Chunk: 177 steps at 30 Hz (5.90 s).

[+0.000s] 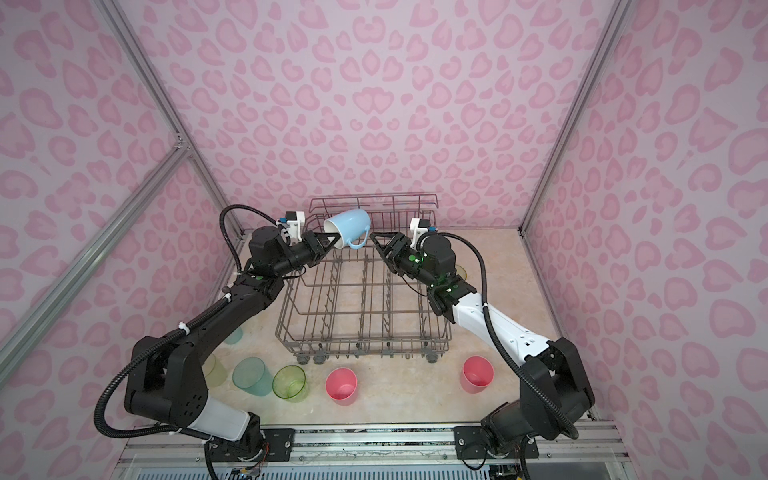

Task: Load the cups into the dish rack
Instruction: 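Grasp the light-blue mug's handle with the right gripper while the left gripper holds it, then open the left gripper and carry the mug upright over the rack with the right gripper, then lower the light-blue mug upright into the rack's far corner with the right gripper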

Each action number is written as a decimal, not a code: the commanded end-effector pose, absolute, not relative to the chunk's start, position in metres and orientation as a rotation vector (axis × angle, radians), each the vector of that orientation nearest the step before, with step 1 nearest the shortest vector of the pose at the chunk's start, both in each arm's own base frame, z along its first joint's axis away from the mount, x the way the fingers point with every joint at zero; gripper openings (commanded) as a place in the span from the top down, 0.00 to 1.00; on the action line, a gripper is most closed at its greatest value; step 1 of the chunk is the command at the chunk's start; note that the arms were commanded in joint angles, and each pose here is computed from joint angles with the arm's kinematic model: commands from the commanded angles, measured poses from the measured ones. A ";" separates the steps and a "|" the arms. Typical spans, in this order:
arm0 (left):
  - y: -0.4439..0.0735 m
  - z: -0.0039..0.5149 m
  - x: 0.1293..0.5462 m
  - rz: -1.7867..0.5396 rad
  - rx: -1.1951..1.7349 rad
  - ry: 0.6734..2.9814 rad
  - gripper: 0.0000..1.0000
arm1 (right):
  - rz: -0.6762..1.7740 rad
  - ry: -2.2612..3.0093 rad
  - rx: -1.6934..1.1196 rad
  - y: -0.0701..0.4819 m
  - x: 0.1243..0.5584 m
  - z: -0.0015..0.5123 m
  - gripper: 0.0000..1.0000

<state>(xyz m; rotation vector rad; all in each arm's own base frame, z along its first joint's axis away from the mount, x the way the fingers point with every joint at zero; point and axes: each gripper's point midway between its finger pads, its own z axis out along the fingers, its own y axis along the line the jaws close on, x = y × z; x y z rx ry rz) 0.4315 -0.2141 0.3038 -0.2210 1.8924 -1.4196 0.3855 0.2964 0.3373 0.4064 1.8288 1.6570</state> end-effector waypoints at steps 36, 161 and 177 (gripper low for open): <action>-0.236 0.325 0.409 -1.521 -0.057 1.797 0.82 | 1.714 1.757 0.380 0.310 0.389 0.341 0.93; -0.092 0.276 0.388 -0.585 -0.148 2.230 0.03 | 0.530 1.671 -0.716 0.424 0.490 0.215 1.00; -0.090 0.273 0.388 -0.593 -0.157 2.233 0.03 | 0.467 1.783 -0.752 0.418 0.494 0.162 1.00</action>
